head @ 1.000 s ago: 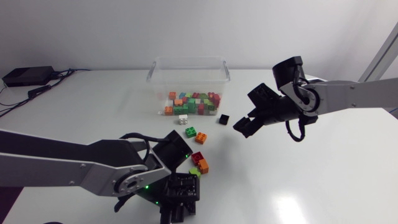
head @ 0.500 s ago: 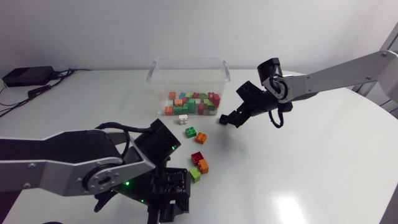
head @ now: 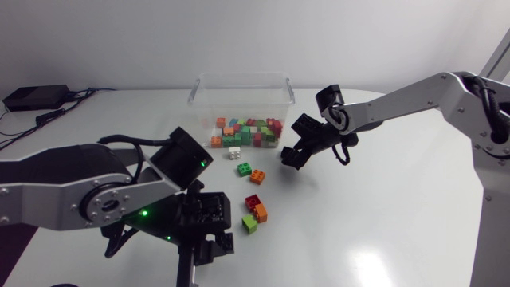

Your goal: Place the duplo bricks in the container

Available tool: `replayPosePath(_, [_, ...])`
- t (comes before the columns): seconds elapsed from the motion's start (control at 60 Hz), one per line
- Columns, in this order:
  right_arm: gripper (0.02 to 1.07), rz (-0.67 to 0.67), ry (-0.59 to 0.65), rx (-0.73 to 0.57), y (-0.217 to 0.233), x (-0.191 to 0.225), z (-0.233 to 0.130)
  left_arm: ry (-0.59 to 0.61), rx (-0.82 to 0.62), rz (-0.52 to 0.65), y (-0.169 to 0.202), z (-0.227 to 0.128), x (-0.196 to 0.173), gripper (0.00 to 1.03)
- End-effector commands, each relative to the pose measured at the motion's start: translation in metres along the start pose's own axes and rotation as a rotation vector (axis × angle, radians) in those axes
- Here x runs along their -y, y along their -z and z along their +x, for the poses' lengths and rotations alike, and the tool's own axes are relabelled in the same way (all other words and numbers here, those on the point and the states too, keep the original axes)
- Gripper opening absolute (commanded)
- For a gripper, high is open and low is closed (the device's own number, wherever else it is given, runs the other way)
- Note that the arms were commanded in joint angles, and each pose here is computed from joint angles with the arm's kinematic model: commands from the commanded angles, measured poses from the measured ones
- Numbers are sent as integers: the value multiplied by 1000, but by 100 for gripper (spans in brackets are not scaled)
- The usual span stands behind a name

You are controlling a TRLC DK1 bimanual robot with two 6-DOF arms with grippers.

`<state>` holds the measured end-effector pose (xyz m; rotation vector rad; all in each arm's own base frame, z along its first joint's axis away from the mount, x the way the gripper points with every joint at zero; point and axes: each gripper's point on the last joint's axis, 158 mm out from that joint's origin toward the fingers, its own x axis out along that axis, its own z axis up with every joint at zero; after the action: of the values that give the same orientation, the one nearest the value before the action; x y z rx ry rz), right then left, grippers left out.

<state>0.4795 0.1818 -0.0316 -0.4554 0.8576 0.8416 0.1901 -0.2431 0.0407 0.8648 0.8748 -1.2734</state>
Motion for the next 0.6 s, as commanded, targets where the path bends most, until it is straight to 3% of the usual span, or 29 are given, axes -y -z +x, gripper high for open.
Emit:
replayPosePath(0.0, [94,-28,-22,-12,3,-2,11,-43,32,12,-11,-16,-16,16])
replayPosePath(0.083, [91,-29,-25,-11,3,-1,15,-68,45,6,-12,-25,-25,16])
replayPosePath(0.233, [74,-30,-29,-13,3,-2,18,-120,70,-16,-15,-44,-49,16])
replayPosePath(0.4, [41,-31,-35,-12,5,-3,19,-182,125,-62,-21,-65,-85,16])
replayPosePath(0.583, [40,-24,-30,-5,5,-6,12,-266,183,-121,-30,-77,-130,16])
